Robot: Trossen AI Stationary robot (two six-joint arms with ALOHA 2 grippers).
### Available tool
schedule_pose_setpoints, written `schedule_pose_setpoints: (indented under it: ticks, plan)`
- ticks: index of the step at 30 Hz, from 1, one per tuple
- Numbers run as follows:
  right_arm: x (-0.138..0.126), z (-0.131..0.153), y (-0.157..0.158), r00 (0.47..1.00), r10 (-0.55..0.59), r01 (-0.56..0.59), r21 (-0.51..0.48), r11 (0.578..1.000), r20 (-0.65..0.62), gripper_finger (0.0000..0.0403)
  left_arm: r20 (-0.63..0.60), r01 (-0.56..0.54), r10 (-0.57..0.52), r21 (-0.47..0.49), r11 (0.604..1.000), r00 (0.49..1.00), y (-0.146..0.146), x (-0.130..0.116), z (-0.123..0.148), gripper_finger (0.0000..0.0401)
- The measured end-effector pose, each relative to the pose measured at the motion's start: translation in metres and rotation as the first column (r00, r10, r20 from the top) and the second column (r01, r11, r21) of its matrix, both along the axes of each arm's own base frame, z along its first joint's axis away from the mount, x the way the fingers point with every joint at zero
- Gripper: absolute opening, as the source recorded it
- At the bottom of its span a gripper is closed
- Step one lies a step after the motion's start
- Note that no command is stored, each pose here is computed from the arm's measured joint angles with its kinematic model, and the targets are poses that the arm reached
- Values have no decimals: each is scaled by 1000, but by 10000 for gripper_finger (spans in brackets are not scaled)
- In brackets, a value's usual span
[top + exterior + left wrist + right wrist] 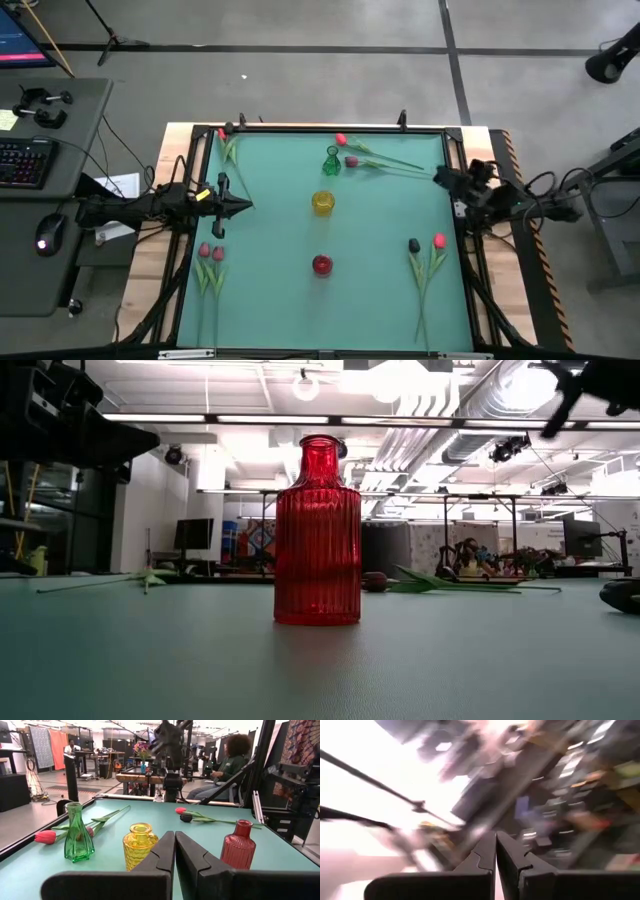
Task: Sort flowers into vase by color
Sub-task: Put the right black flower into the green flower vase
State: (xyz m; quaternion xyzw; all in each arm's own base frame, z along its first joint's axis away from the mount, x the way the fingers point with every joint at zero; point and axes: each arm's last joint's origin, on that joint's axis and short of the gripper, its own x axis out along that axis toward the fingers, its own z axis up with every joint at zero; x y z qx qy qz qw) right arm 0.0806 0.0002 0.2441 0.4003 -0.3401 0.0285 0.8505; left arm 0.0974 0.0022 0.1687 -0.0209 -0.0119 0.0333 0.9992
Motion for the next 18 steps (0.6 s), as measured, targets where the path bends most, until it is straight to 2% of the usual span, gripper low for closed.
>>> schedule_pose_setpoints:
  ticks: [2, 3, 5, 6, 7, 9, 12, 14, 15, 16, 18]
  plan:
    - [10, 7, 6, 985, 174, -175, -44, 984, -15, 0, 0, 0, 0, 0, 1000, 1000, 0, 0, 0, 0]
    - [18, 11, 11, 959, 277, -280, -64, 958, -61, 0, 0, 0, 0, 0, 1000, 1000, 0, 0, 0, 0]
    - [34, 17, 22, 872, 450, -469, -62, 881, -193, 0, 0, 0, 0, 0, 1000, 1000, 0, 0, 0, 0]
    - [42, 20, 28, 807, 521, -552, -40, 833, -278, 0, 0, 0, 0, 0, 1000, 1000, 0, 0, 0, 0]
    - [49, 21, 34, 726, 574, -621, -1, 784, -378, 0, 0, 0, 0, 0, 1000, 1000, 0, 0, 0, 0]
    - [60, 21, 46, 524, 625, -702, 121, 701, -578, 1, 1, 0, 0, 0, 1000, 1000, 0, 0, 0, 0]
    - [61, 15, 63, 159, 580, -704, 320, 634, -799, 9, 1, 0, 0, 0, 1000, 1000, 0, 0, 0, 0]
    - [57, 9, 73, -62, 517, -656, 426, 623, -854, 24, 0, 0, 0, 0, 1000, 1000, 0, 0, 0, 0]
    - [55, 7, 79, -144, 489, -626, 462, 628, -860, 33, 0, 0, 0, 0, 1000, 1000, 0, 0, 0, 0]
    - [54, 4, 84, -204, 465, -596, 486, 639, -861, 45, 1, 0, 0, 0, 1000, 1000, 0, 0, 0, 0]
    - [54, -2, 94, -277, 450, -519, 527, 673, -849, 72, 0, 0, 0, 0, 1000, 1000, 0, 0, 0, 0]
